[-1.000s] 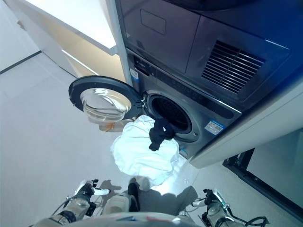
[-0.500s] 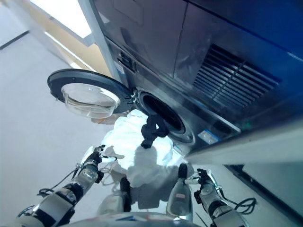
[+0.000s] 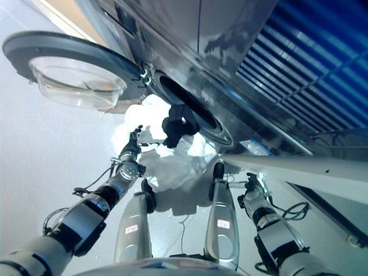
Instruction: Put the clothes in the basket into the washing machine.
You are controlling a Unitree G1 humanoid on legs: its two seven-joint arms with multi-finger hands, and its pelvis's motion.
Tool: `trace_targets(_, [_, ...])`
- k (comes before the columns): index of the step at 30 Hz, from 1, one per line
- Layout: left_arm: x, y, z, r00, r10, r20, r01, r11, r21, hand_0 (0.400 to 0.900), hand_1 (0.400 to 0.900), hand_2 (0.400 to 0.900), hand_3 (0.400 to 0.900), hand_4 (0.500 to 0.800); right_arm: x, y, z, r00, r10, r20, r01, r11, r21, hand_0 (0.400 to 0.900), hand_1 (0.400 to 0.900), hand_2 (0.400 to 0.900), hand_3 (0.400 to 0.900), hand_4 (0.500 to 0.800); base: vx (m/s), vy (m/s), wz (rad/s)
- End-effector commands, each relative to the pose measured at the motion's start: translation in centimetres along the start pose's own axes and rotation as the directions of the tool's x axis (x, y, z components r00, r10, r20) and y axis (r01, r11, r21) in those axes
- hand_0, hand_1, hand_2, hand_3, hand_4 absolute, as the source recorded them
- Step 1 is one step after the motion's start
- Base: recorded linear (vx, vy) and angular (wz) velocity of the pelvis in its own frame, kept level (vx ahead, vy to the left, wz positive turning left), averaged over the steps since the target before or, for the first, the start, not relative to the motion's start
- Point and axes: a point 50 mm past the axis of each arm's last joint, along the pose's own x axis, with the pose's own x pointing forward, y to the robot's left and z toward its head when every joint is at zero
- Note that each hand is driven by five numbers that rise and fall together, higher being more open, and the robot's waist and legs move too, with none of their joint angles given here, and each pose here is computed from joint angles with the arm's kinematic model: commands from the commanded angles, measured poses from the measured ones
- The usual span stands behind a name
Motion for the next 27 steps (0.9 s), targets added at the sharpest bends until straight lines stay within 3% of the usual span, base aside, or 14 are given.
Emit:
trace_targets(1, [0.5, 1.4, 0.8, 0.996, 0.068, 0.051, -0.066, 0.997, -0.028, 0.900, 0.900, 0.900, 0.900, 0.800, 0.0, -2.1, -5.8, 0.975, -0.090, -0.206, 0.071, 0.993, -0.100, 0.900, 0.900, 0.900, 0.900, 0.800, -0.078, -0.002, -0.12])
trace_targets(6, [2.7, 4.4, 3.9, 0.991, 0.130, 0.042, -0.127, 0.990, -0.069, 0.900, 0.900, 0.900, 0.900, 0.800, 0.5, -3.0, -3.1, 0.979, -0.097, -0.179, 0.074, 0.989, -0.131, 0.900, 0.900, 0.900, 0.900, 0.800, -0.022, 0.048, -0.16])
trace_targets(12, [4.4, 7.6, 7.7, 0.990, 0.129, 0.064, -0.123, 0.989, -0.086, 0.900, 0.900, 0.900, 0.900, 0.800, 0.9, -5.1, -0.7, 0.975, -0.127, -0.182, 0.101, 0.985, -0.142, 0.900, 0.900, 0.900, 0.900, 0.800, -0.024, 0.030, -0.03])
trace_targets(27, [5.1, 11.7, 13.7, 0.964, 0.205, 0.171, -0.185, 0.975, -0.123, 0.900, 0.900, 0.900, 0.900, 0.800, 1.1, -6.2, 0.1, 0.976, -0.134, -0.170, 0.123, 0.990, -0.074, 0.900, 0.900, 0.900, 0.900, 0.800, -0.063, -0.049, -0.11])
